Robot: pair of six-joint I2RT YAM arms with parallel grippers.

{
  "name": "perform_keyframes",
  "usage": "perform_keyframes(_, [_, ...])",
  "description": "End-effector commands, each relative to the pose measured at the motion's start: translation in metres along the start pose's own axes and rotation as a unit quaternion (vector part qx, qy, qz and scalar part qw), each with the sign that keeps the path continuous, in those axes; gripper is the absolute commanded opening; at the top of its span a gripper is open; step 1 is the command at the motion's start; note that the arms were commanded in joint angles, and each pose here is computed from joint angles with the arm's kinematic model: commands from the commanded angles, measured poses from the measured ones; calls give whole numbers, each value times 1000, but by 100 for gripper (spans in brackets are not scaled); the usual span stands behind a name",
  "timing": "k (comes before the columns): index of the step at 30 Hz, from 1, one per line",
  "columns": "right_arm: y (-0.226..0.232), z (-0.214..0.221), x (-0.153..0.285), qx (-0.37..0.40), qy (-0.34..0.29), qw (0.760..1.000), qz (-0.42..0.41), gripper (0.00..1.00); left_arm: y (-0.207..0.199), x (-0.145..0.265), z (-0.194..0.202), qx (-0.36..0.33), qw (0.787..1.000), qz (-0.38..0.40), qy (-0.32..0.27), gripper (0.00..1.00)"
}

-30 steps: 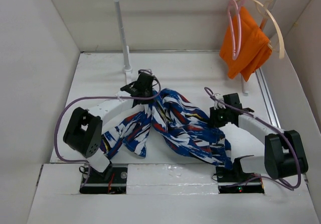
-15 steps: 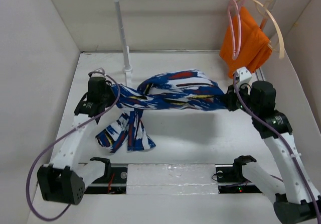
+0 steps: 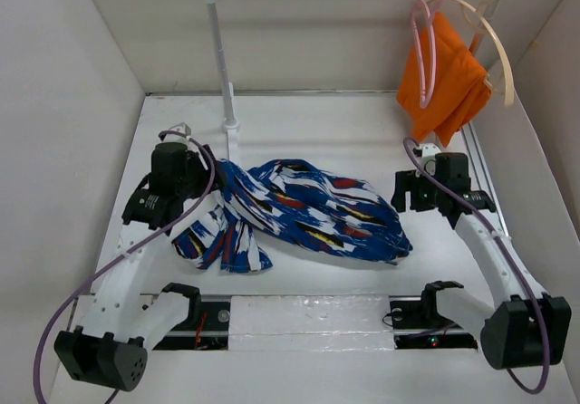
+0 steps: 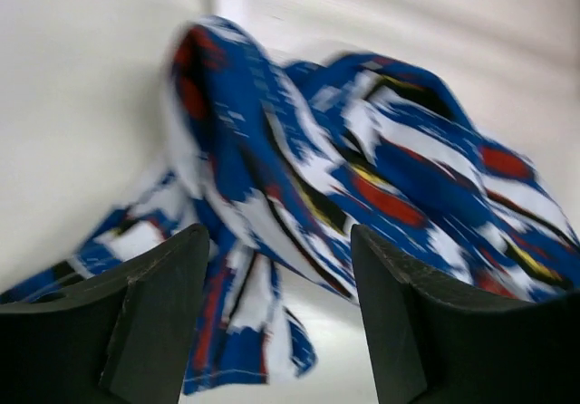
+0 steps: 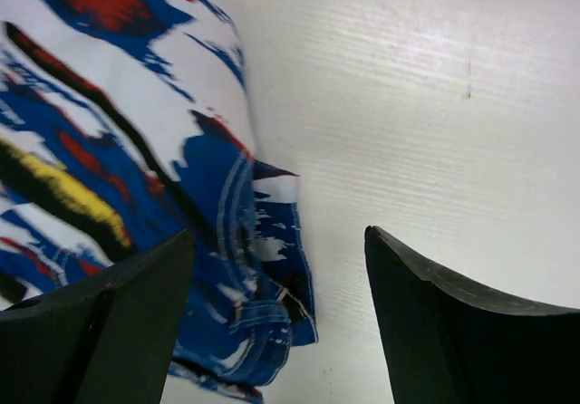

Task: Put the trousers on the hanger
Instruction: Flatten out the trousers at the center of the board.

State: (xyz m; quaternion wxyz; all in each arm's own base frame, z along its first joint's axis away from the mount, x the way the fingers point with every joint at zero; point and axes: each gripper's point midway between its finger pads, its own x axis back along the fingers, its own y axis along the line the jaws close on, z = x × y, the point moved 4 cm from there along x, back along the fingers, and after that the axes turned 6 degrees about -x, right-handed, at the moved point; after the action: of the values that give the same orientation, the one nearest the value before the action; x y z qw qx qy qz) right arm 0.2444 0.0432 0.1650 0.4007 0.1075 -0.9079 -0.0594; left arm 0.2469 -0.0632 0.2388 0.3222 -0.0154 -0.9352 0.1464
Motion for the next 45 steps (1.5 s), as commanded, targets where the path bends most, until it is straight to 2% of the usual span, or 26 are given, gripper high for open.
perform_keyframes(1, [-11, 5, -28, -47, -9, 999, -21, 80, -47, 10, 13, -4, 994, 108, 29, 59])
perform_keyframes(2, [-5, 4, -34, -50, -15, 997, -57, 78, -67, 10, 32, -9, 989, 140, 57, 59])
perform_keyframes(3, [-3, 15, -41, -58, -2, 995, -78, 70, -79, 7, 37, -12, 986, 155, 55, 60])
perform_keyframes(5, [9, 22, -44, -60, 12, 990, -130, 69, -103, 7, 76, -36, 978, 183, 97, 65])
perform_keyframes(9, [18, 34, -24, -48, 5, 988, -149, 70, -142, 6, 151, -40, 959, 206, 188, 75])
perform_keyframes(12, [22, 35, -6, -40, -15, 988, -147, 70, -150, 5, 197, -51, 950, 200, 232, 79])
perform_keyframes(16, [29, 41, 3, -41, -11, 985, -165, 70, -141, -7, 217, -29, 954, 170, 246, 81])
perform_keyframes(20, [29, 44, 4, -39, -9, 985, -166, 67, -135, -30, 211, -19, 972, 133, 195, 80])
perform_keyframes(21, [28, 47, 1, -40, -4, 985, -165, 64, -140, -37, 211, -16, 973, 137, 184, 79])
perform_keyframes(22, [27, 47, -1, -38, -1, 986, -165, 61, -142, -43, 207, -12, 975, 134, 177, 78])
perform_keyframes(24, [26, 49, -5, -25, 11, 985, -169, 55, -145, -54, 210, -23, 977, 121, 171, 69])
perform_keyframes(25, [24, 50, -10, -24, 25, 985, -171, 41, -146, -58, 208, -25, 979, 115, 167, 62])
perform_keyframes(26, [23, 50, -11, -24, 33, 985, -167, 27, -150, -59, 205, -24, 980, 114, 163, 42])
perform_keyframes(27, [24, 39, -9, -17, 22, 985, -170, 10, -151, -60, 201, -27, 981, 111, 156, 31])
perform_keyframes(28, [24, 33, -6, -11, 13, 985, -169, 2, -152, -59, 197, -29, 982, 111, 149, 23])
perform_keyframes(29, [23, 28, -2, -8, 7, 987, -158, 0, -156, -57, 188, -29, 984, 112, 136, 11])
perform_keyframes(31, [28, 5, 13, 13, -28, 987, -157, 0, -149, -54, 168, -29, 989, 96, 106, 0])
perform_keyframes(32, [29, 2, 26, 15, -31, 988, -148, 0, -144, -53, 160, -28, 991, 88, 101, 0])
perform_keyframes(33, [39, -15, 59, 34, -41, 987, -150, 0, -144, -39, 122, -10, 992, 102, 69, 0])
perform_keyframes(34, [46, -13, 58, 44, -35, 985, -162, 0, -144, -39, 122, -9, 992, 102, 69, 0])
perform_keyframes(36, [57, -27, 79, 66, -42, 986, -147, 0, -136, -12, 85, 0, 993, 111, 31, 0])
perform_keyframes(38, [76, -55, 116, 91, -99, 980, -146, 0, -139, 28, 39, 19, 989, 146, -11, 0])
perform_keyframes(40, [78, -65, 132, 89, -102, 983, -124, 0, -137, 54, -2, 33, 986, 157, -45, 0])
perform_keyframes(43, [83, -91, 127, 108, -109, 982, -107, 0, -121, 56, -13, 10, 991, 133, -24, 0])
perform_keyframes(45, [83, -86, 90, 105, -87, 985, -109, 0, -116, 38, -1, -7, 993, 120, 13, 0])
